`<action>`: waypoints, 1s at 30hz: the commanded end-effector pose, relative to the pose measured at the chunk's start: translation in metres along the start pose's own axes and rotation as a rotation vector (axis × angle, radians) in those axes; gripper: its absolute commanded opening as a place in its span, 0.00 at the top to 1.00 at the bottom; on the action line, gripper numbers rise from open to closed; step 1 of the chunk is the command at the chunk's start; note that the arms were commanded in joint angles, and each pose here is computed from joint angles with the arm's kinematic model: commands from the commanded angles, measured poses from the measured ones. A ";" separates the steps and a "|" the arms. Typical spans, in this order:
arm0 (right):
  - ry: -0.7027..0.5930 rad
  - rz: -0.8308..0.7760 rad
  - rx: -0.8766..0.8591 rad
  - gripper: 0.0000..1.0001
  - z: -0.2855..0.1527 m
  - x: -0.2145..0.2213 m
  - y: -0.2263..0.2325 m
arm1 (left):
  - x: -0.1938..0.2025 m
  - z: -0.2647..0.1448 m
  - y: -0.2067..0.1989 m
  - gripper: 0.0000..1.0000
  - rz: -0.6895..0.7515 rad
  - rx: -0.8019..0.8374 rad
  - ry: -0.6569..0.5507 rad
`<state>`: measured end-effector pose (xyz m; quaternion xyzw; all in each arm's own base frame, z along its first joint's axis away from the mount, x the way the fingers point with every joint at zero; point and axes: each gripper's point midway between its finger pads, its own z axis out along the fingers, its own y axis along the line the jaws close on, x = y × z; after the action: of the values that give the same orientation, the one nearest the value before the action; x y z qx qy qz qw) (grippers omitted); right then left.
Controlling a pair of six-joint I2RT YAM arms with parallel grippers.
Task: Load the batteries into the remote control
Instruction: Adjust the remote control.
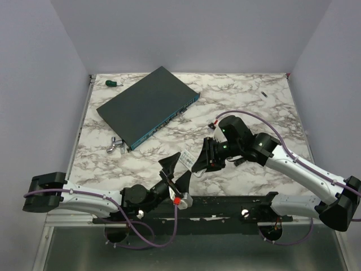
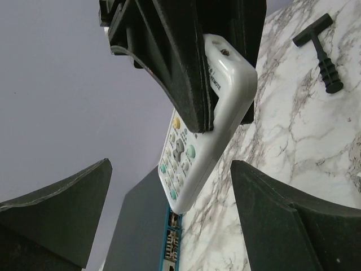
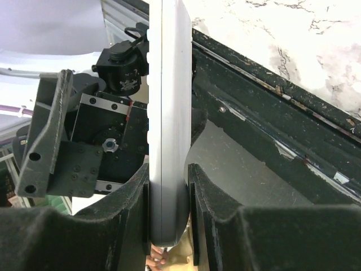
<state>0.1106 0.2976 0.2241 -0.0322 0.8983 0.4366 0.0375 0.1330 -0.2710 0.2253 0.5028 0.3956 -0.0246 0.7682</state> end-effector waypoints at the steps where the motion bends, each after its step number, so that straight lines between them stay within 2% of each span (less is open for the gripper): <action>1: 0.016 0.017 -0.049 0.99 -0.002 0.003 0.008 | -0.014 0.007 0.015 0.17 0.029 -0.092 -0.037; 7: 0.016 0.028 -0.078 0.99 -0.002 0.003 0.012 | -0.018 0.014 0.011 0.40 0.029 -0.102 -0.050; 21: 0.056 0.049 -0.114 0.99 0.000 0.010 0.014 | -0.030 0.029 0.000 0.67 0.038 -0.093 -0.082; 26: 0.060 0.054 -0.118 0.99 0.000 0.011 0.013 | -0.033 0.029 0.000 0.97 0.010 -0.105 -0.102; 28: 0.052 0.046 -0.123 0.95 -0.001 0.010 0.016 | -0.033 0.030 0.000 1.00 0.001 -0.111 -0.101; 30: 0.022 0.025 -0.123 0.85 -0.004 0.005 0.018 | -0.031 0.029 0.000 1.00 -0.007 -0.117 -0.094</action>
<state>0.1078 0.3043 0.2338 -0.0097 0.8769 0.4804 0.0141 0.1319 -0.3016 0.2286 0.4951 0.3609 0.0061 0.7903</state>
